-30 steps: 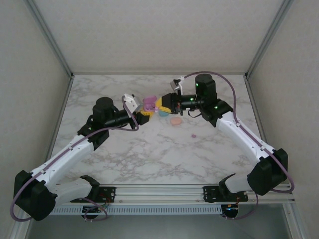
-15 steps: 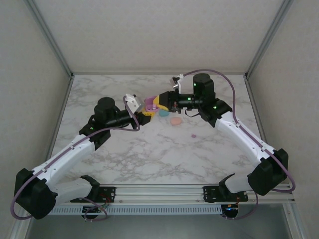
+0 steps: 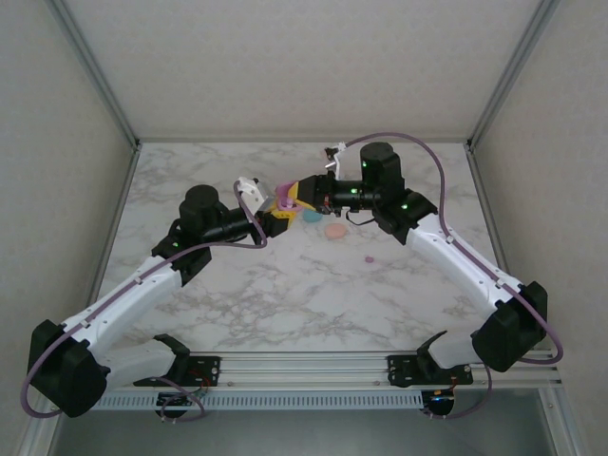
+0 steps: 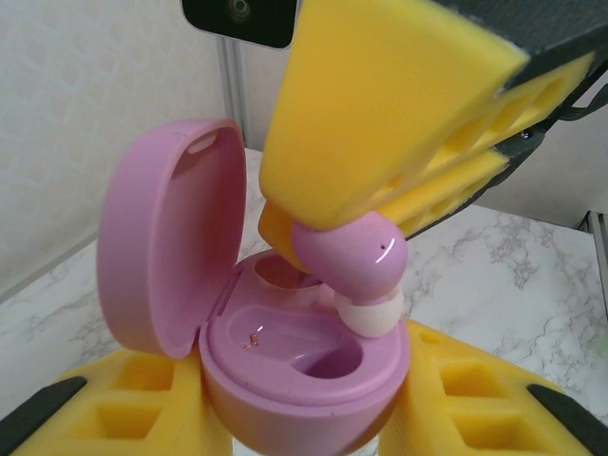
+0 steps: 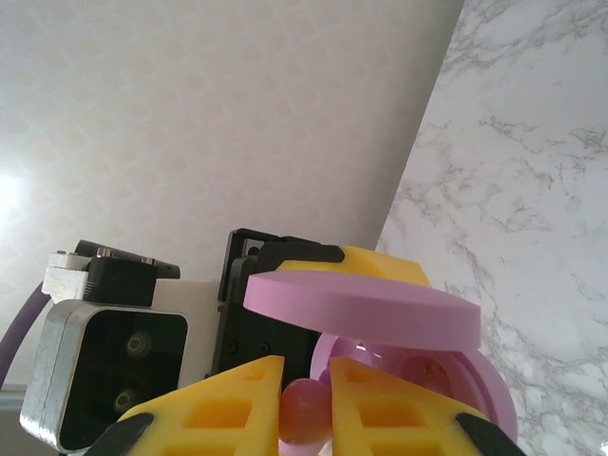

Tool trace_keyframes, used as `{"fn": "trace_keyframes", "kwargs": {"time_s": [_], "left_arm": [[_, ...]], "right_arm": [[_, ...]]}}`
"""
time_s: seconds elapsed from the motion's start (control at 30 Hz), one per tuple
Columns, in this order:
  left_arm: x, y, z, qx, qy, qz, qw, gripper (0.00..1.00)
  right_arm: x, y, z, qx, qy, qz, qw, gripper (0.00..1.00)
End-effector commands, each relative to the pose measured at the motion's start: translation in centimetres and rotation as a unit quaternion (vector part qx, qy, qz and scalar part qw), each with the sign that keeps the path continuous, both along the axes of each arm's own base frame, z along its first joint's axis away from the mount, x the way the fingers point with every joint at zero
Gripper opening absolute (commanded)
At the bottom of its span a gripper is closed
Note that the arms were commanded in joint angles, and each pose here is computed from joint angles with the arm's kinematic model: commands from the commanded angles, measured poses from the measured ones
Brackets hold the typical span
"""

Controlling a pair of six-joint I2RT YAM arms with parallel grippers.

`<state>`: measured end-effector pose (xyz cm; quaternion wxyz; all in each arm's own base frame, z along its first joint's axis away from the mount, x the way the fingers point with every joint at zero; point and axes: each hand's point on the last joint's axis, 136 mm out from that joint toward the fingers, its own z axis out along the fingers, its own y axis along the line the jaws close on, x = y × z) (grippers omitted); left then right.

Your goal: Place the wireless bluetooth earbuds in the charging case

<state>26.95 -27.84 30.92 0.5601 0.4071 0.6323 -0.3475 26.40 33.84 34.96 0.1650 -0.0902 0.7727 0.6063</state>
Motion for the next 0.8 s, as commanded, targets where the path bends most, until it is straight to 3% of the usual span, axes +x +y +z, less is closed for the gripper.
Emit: {"fn": "trace_keyframes", "kwargs": {"time_s": [0.0, 0.77], "left_arm": [[-0.4, -0.7, 1.2, -0.015, -0.009, -0.018, 1.000, 0.37], [-0.5, -0.9, 2.0, -0.027, -0.011, -0.021, 0.999, 0.37]], "right_arm": [[0.5, 0.5, 1.1, 0.014, -0.021, -0.008, 1.000, 0.17], [0.4, 0.6, -1.8, -0.063, -0.024, -0.028, 0.997, 0.18]]}}
